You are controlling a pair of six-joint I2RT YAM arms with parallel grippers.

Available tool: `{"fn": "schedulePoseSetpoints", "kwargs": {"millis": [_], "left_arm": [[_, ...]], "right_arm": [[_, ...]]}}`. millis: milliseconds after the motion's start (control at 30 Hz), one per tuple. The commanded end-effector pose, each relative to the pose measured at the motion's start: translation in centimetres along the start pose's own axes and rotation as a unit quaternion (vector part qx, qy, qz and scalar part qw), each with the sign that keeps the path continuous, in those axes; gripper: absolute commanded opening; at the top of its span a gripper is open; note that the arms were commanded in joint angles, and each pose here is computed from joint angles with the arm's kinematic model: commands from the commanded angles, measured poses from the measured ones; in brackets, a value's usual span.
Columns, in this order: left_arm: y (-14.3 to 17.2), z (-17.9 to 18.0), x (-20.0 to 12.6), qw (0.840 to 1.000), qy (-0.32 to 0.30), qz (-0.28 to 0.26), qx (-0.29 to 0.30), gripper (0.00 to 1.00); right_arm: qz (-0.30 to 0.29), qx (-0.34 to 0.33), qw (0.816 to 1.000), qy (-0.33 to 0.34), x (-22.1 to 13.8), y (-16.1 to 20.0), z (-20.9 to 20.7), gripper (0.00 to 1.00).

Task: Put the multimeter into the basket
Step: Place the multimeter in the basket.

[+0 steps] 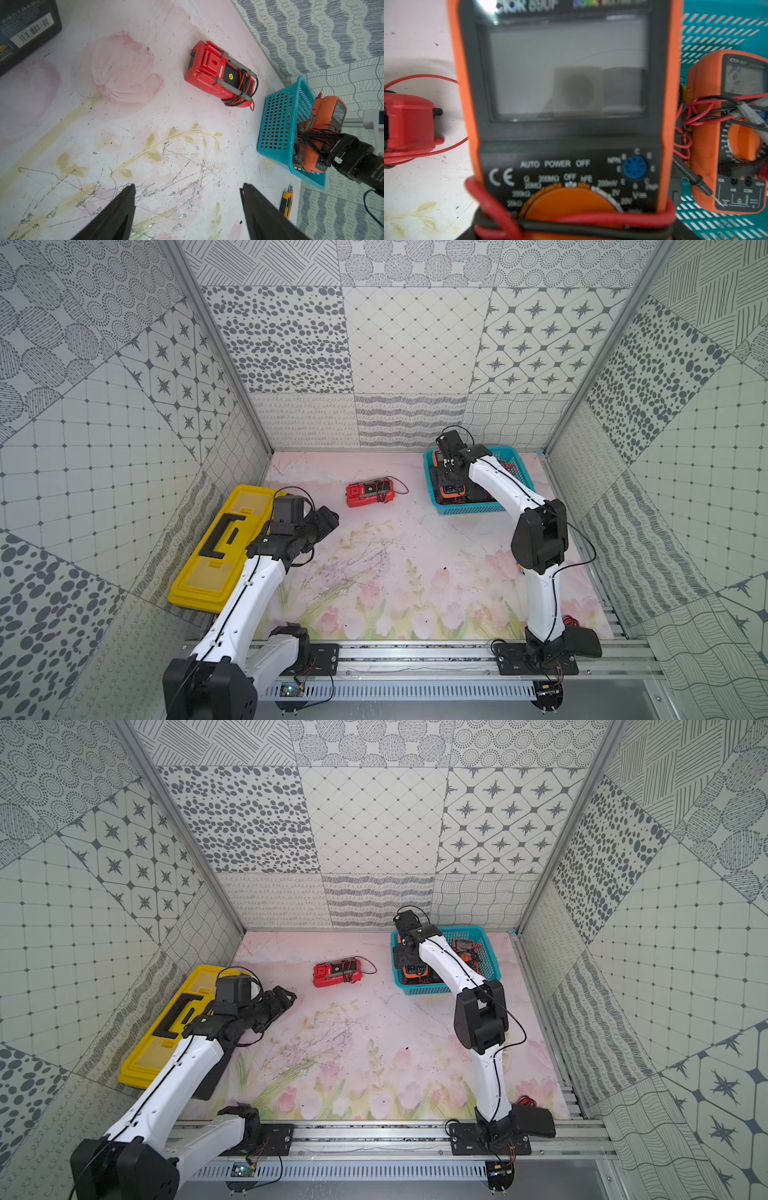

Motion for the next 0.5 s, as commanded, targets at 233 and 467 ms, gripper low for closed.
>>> {"fn": "schedulePoseSetpoints", "kwargs": {"millis": [233, 467], "left_arm": [[-2.1, -3.4, 0.4, 0.998, 0.046, 0.017, 0.025, 0.86], [-3.9, -5.5, 1.5, 0.998, 0.057, 0.025, 0.032, 0.87]], "right_arm": [[-0.007, -0.003, 0.999, -0.032, 2.0, -0.9, 1.1, 0.34], [-0.011, 0.000, 0.997, -0.073, 3.1, -0.4, 2.1, 0.65]]}}
Point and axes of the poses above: each gripper's point midway between its finger pads, its own x axis out along the fingers, its own z axis along the line the jaws close on, y = z × x, the point moved 10 cm from there along -x, back along the fingers, and after that the axes turned 8 degrees about -x, right-handed, at the moved point
